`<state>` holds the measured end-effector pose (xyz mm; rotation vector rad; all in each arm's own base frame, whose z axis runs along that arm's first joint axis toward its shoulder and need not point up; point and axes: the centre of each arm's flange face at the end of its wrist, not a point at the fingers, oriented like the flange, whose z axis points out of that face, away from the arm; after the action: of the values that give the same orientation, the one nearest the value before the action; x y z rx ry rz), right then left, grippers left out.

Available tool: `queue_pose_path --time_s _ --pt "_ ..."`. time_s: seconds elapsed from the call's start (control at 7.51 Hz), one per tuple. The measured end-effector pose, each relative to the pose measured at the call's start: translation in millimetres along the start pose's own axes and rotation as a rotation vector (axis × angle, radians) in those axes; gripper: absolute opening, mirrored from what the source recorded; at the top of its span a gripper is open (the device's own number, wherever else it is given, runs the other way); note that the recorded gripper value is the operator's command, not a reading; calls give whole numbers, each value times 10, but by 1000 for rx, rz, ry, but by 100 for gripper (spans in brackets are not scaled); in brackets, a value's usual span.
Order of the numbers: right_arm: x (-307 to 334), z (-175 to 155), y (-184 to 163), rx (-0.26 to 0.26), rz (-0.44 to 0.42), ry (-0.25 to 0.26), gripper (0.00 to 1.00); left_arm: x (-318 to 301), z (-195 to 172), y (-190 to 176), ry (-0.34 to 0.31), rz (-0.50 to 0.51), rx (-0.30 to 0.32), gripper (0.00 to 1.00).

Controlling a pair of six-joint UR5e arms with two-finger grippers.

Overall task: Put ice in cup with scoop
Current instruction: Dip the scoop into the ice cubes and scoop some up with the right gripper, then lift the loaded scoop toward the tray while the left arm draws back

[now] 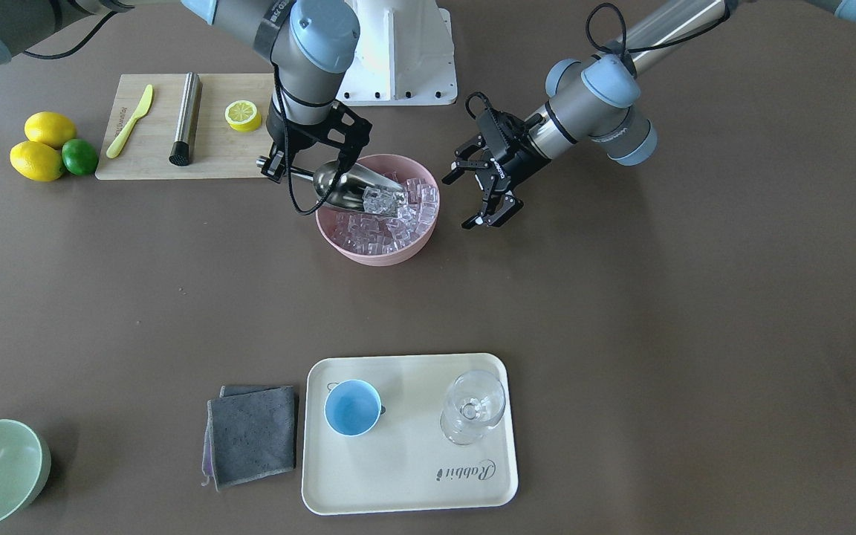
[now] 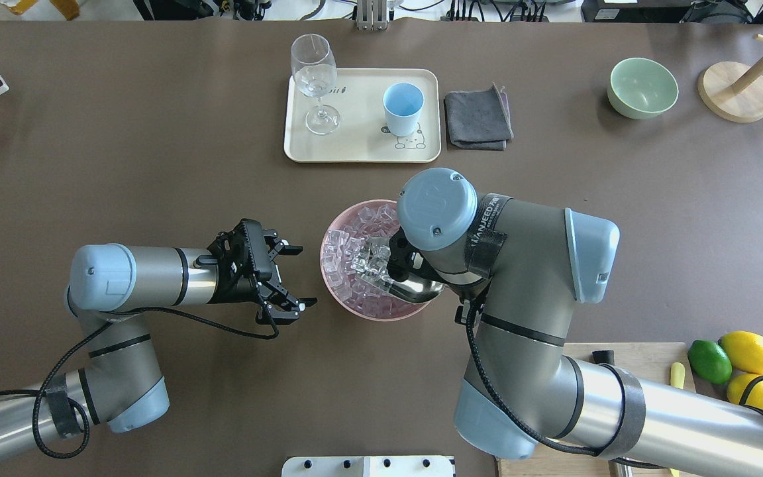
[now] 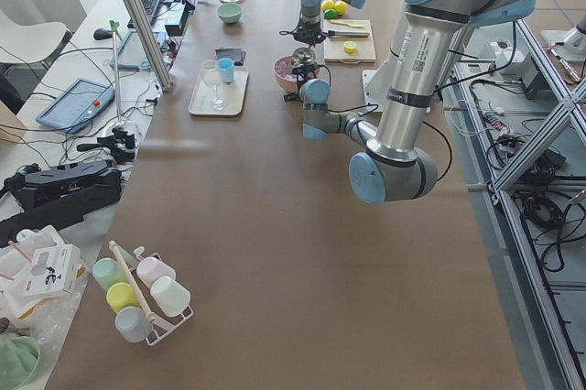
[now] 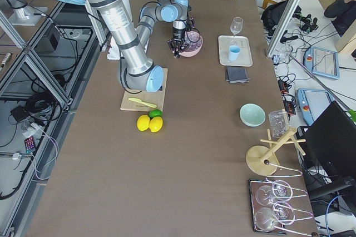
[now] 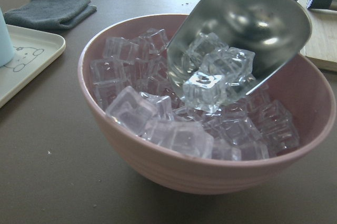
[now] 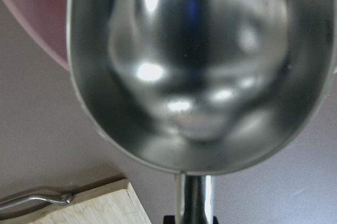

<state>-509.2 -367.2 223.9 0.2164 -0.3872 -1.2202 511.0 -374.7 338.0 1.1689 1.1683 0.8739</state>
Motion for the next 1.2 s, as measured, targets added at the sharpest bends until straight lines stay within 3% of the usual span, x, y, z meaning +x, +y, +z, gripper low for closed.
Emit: queue_pose_path --time_s 0.4,0.93,1.2 --pt "-48 -85 42 41 -7 -30 0 -2 -5 6 1 0 0 98" --pt "-33 -218 213 136 -7 -46 0 -1 -6 11 1 0 -1 98" --pt "143 -272 345 205 37 -88 0 -3 -13 28 1 0 -2 98"
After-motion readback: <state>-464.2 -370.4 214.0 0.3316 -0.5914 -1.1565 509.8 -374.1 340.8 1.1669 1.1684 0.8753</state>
